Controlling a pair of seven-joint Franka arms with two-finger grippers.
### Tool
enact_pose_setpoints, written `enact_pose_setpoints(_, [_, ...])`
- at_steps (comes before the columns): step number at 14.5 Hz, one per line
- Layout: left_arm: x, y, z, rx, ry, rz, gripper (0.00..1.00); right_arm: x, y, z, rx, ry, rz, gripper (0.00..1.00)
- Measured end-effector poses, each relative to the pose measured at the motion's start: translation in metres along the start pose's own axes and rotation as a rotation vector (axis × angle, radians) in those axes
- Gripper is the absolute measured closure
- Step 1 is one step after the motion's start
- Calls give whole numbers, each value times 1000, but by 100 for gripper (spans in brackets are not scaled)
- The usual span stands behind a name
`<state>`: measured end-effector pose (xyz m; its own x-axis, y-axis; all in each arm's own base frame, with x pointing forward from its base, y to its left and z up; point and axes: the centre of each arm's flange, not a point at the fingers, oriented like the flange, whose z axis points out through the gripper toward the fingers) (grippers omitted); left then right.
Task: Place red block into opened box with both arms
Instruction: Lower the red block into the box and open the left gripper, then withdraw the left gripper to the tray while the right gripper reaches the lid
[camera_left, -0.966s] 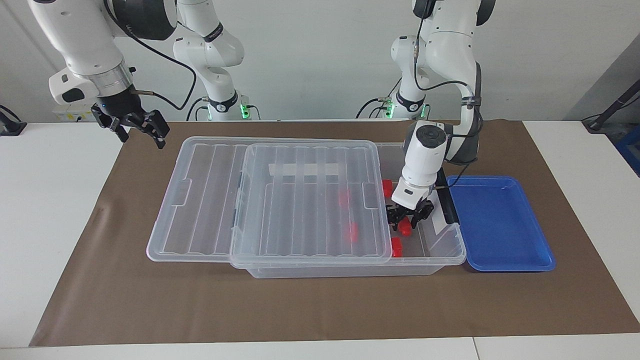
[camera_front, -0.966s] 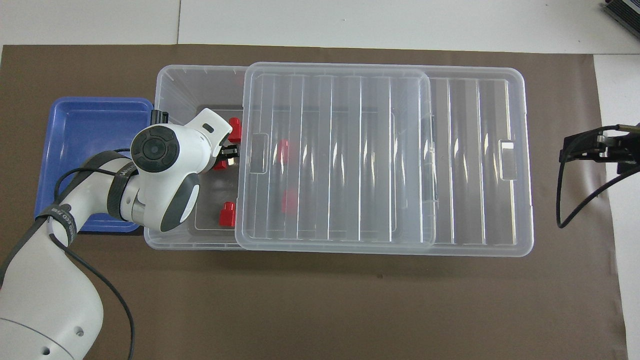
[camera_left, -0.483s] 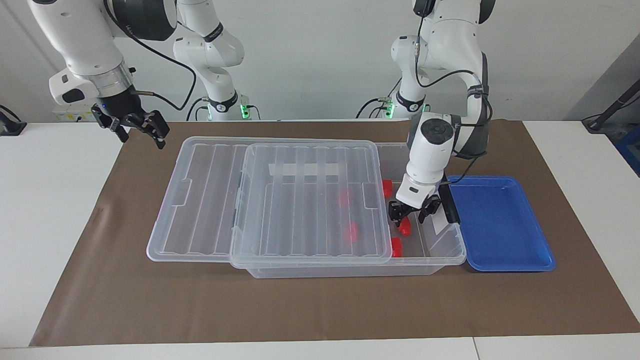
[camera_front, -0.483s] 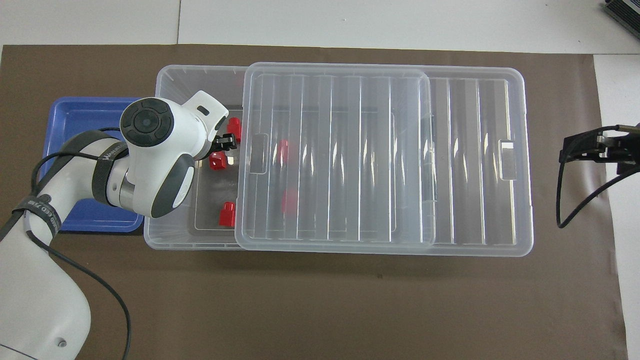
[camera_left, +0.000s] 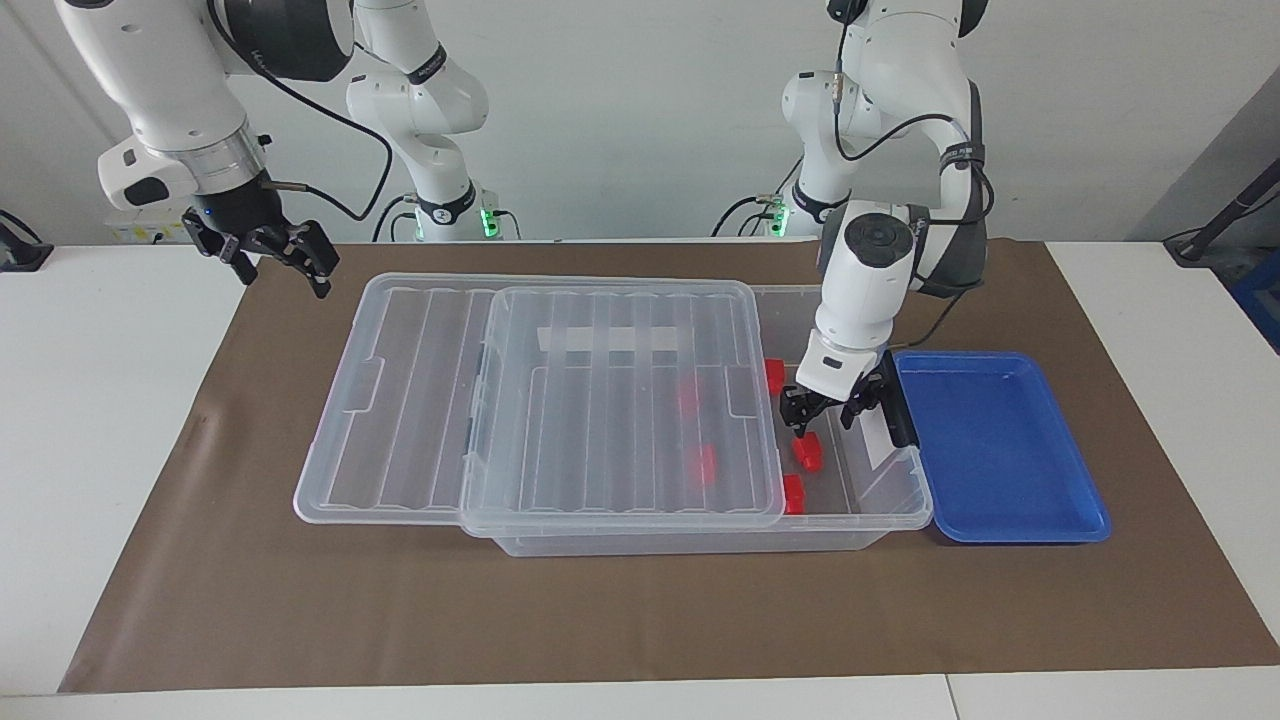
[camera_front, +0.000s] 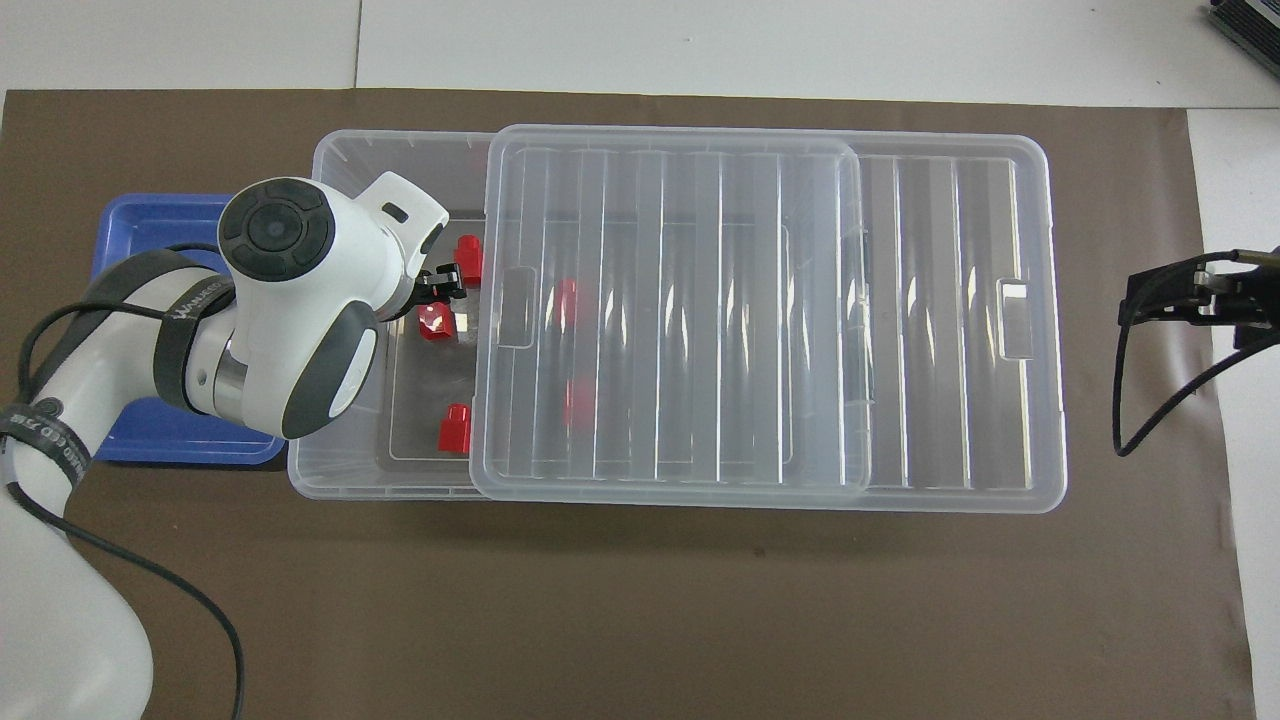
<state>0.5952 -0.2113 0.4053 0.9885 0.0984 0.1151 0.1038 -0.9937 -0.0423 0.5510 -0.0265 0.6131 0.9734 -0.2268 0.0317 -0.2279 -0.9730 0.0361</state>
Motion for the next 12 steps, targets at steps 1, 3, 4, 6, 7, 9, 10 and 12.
enact_pose_setpoints(1, [1, -1, -15, 10, -12, -5, 24, 0, 0, 0, 0, 0, 0, 0])
enact_pose_setpoints(3, [5, -6, -54, 32, -35, -17, 24, 0, 0, 0, 0, 0, 0, 0])
enact_pose_setpoints(4, [6, -11, -77, 42, -46, -25, 19, 0, 0, 0, 0, 0, 0, 0])
enact_pose_setpoints(6, [8, -23, -118, 50, -45, -46, 11, 0, 0, 1, 0, -2, -6, 0])
enact_pose_setpoints(7, [8, -32, -135, 50, -37, -57, 2, 0, 1, 2, 0, 1, -19, 0])
enact_pose_setpoints(9, [7, -67, -167, 55, -34, -49, 0, 5, 6, 8, 4, 23, -40, 0])
enact_pose_setpoints(10, [6, -94, -182, 56, -42, -23, 0, 8, 13, 13, 5, 37, -49, 0])
enact_pose_setpoints(12, [4, -151, -208, 52, -49, 38, 0, 17, 28, 33, 6, 73, -87, 0])
